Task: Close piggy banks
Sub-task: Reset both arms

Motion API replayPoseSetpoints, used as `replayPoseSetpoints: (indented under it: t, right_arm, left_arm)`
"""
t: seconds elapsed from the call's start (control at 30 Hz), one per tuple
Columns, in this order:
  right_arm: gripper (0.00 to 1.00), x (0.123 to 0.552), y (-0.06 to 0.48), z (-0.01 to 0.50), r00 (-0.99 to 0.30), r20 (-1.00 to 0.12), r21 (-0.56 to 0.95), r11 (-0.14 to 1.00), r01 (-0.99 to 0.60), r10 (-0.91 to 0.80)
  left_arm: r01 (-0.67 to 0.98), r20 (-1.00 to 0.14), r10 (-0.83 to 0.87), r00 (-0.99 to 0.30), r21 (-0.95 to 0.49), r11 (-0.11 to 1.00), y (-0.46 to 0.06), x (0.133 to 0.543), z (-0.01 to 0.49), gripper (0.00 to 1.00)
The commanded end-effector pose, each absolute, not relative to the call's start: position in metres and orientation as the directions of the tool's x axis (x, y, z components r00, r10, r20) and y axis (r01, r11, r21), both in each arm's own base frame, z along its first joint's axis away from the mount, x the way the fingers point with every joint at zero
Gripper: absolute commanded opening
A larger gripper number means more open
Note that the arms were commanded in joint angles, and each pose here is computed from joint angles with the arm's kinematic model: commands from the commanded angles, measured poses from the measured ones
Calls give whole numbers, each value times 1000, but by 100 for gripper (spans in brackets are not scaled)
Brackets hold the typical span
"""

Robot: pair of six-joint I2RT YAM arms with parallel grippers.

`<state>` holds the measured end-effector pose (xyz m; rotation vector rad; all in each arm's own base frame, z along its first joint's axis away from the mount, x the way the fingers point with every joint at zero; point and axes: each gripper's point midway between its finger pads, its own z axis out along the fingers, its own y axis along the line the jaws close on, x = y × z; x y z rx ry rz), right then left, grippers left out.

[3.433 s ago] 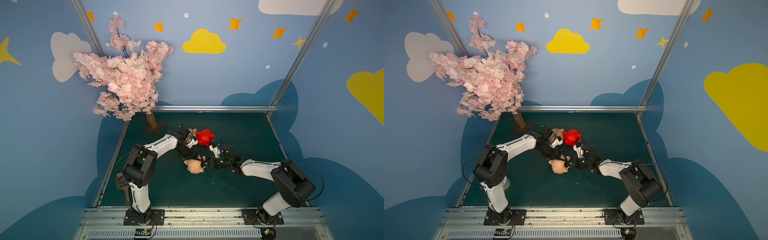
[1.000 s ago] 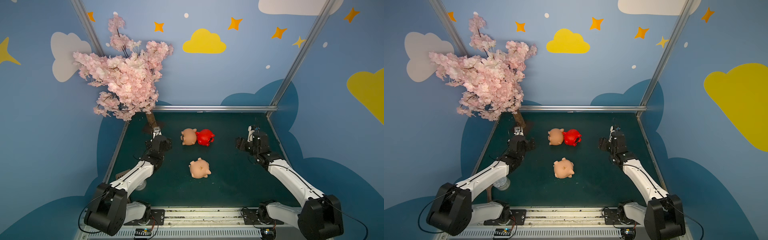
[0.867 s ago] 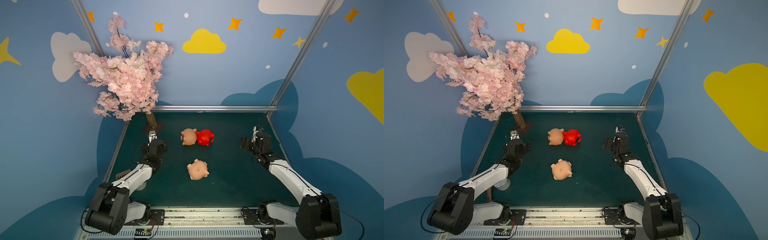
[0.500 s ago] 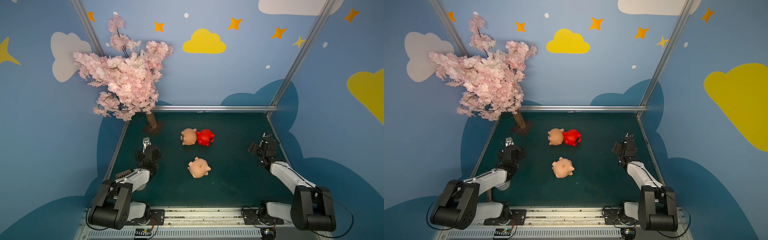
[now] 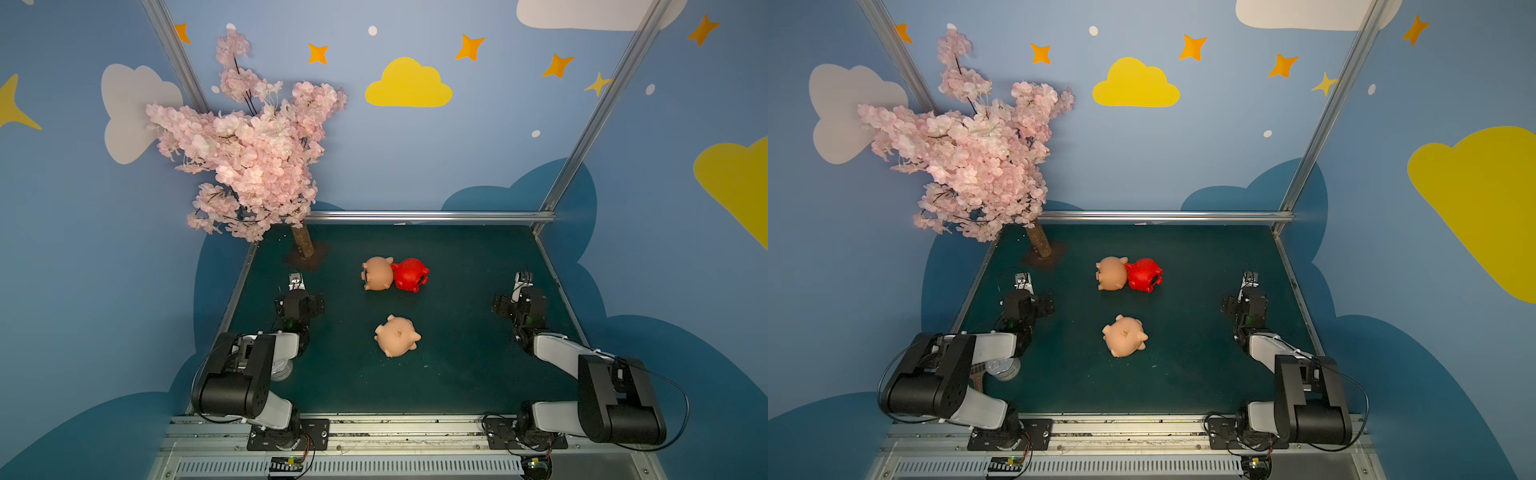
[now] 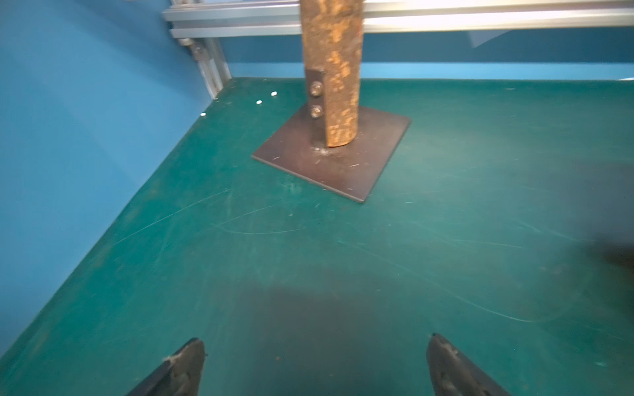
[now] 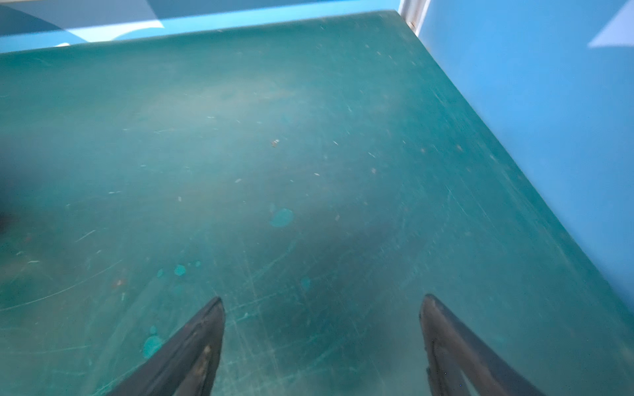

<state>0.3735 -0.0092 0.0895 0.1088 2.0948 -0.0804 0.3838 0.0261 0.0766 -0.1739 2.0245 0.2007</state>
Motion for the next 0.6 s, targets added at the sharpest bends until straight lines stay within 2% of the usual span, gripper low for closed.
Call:
replayPoseSetpoints:
  t: [0.0, 0.13, 0.57]
  right_arm:
    - [88, 386, 4, 95, -449, -893, -18, 1000, 25, -5]
    - [89, 390, 13, 85, -471, -882, -20, 999, -26, -30]
    - [88, 392, 14, 86, -476, -878, -36, 999, -26, -44]
  left_arm:
    - [-116, -922, -18, -386, 30, 993, 12, 393, 90, 100]
    - [-82, -930, -6, -369, 26, 996, 7, 393, 84, 100]
    - [-83, -927, -7, -375, 26, 996, 7, 393, 84, 100]
